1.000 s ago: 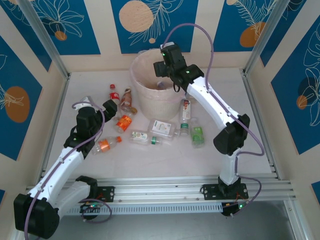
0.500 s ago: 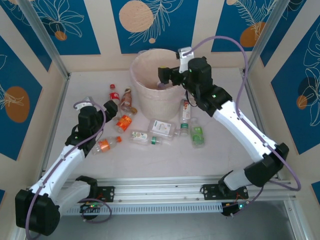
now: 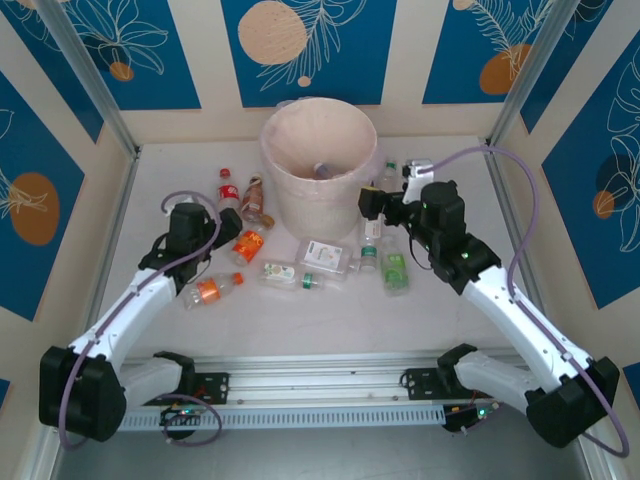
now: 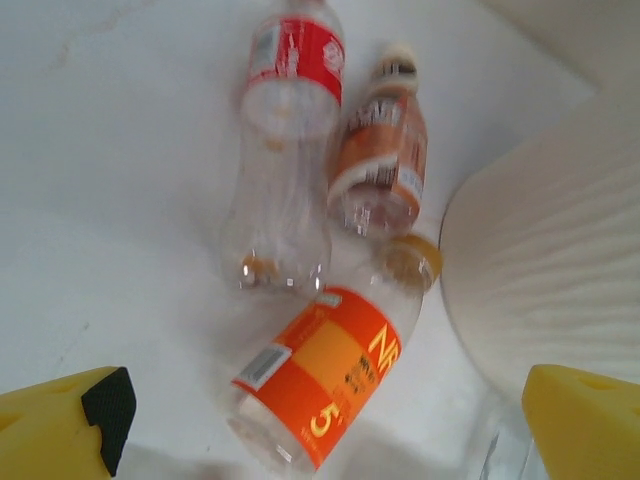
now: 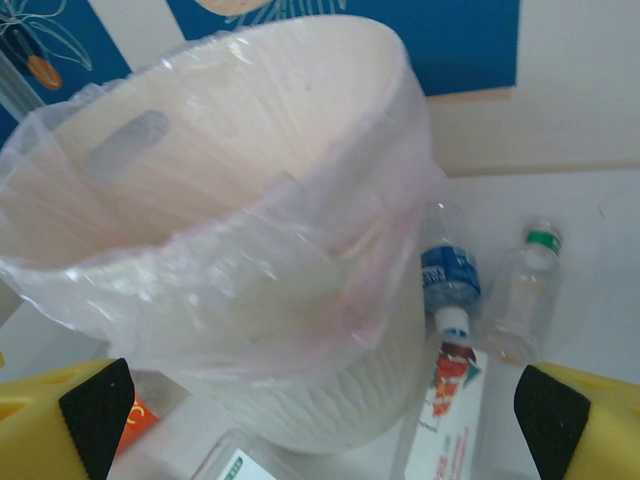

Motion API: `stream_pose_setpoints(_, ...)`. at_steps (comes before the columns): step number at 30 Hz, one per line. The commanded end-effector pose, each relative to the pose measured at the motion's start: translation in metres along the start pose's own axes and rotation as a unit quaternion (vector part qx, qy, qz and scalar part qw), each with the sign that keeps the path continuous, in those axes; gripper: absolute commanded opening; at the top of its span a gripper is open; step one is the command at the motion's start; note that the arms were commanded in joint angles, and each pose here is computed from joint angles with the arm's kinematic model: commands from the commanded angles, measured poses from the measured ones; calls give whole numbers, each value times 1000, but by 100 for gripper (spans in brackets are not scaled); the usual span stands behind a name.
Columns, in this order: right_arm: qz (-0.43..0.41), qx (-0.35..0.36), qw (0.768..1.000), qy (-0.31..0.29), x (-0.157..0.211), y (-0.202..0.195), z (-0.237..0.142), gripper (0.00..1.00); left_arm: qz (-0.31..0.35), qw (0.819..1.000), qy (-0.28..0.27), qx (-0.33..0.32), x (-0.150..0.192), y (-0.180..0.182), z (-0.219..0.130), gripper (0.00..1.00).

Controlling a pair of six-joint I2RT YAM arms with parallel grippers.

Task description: Put the plastic bottles in the bin

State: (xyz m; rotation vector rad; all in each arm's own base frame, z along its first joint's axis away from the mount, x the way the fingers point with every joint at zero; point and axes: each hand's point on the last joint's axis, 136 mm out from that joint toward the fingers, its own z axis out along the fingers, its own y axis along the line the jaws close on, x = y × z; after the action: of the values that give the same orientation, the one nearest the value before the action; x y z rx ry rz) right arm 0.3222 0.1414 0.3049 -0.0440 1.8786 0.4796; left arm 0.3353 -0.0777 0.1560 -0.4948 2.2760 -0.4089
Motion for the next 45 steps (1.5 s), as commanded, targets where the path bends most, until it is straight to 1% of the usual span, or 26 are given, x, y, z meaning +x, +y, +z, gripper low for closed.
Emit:
stream_pose_setpoints(1, 48, -1, 997, -53, -20, -9, -13, 100, 93, 991, 83, 44, 26, -19, 3, 100)
stream_pose_setpoints(3, 62, 4, 996, -57, -22, -17, -14, 100, 136, 986, 100, 6, 29, -13, 12, 100)
stream_pose_setpoints(5, 72, 8, 996, -57, -23, -22, -13, 100, 155, 982, 105, -23, 29, -5, 22, 98)
stream_pose_setpoints(7, 80, 7, 995, -55, -23, -24, -12, 100, 173, 979, 105, -18, 30, -8, 31, 96)
stream_pose_setpoints(10, 82, 9, 995, -49, -21, -27, -13, 100, 206, 971, 121, -13, 34, -12, 44, 92)
stream_pose_setpoints(15, 92, 33, 994, -38, -12, -39, -14, 100, 240, 955, 171, -26, 49, -6, 67, 84)
stream_pose_setpoints(18, 102, 32, 994, -35, -9, -42, -13, 99, 251, 950, 186, -26, 56, -6, 80, 80)
stream_pose_setpoints(24, 104, 38, 993, -34, -10, -45, -13, 99, 281, 938, 199, -46, 67, -6, 97, 79)
stream_pose_setpoints(30, 110, 43, 992, -31, -10, -49, -12, 99, 279, 938, 198, -60, 69, 0, 106, 79)
stream_pose_setpoints(32, 112, 43, 992, -28, -8, -49, -11, 99, 280, 938, 197, -59, 69, 0, 106, 76)
stream_pose_setpoints(37, 114, 44, 992, -21, -7, -50, -7, 99, 278, 942, 185, -33, 67, -10, 99, 67)
stream_pose_setpoints(45, 115, 45, 992, -20, -7, -50, -6, 99, 266, 950, 164, 18, 61, -30, 85, 65)
